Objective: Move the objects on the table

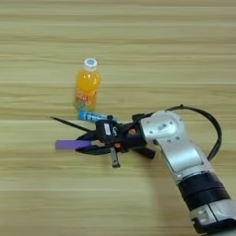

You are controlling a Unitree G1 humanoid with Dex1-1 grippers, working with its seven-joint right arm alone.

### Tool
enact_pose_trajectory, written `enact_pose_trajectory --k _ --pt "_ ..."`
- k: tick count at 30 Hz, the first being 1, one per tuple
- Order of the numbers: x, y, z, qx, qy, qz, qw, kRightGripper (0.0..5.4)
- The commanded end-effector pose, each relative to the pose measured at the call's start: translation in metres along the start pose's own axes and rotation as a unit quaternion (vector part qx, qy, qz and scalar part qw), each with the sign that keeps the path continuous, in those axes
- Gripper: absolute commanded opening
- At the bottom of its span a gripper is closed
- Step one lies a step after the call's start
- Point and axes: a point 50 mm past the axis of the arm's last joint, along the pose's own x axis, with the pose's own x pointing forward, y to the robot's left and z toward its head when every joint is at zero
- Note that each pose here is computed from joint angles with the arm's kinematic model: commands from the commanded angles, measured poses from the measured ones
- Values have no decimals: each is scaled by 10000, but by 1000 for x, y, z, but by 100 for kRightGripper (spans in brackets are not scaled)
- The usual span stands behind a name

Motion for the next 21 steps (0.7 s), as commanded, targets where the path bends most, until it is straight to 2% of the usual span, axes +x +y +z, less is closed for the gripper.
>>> enact_pose_trajectory --k 1,13,21 --pt "-20 -23 16 -536 176 -535 9970 78" --pt "-27 -27 6 -401 410 -792 9952 78" --pt "-34 -29 -11 -167 776 -1116 9906 78"
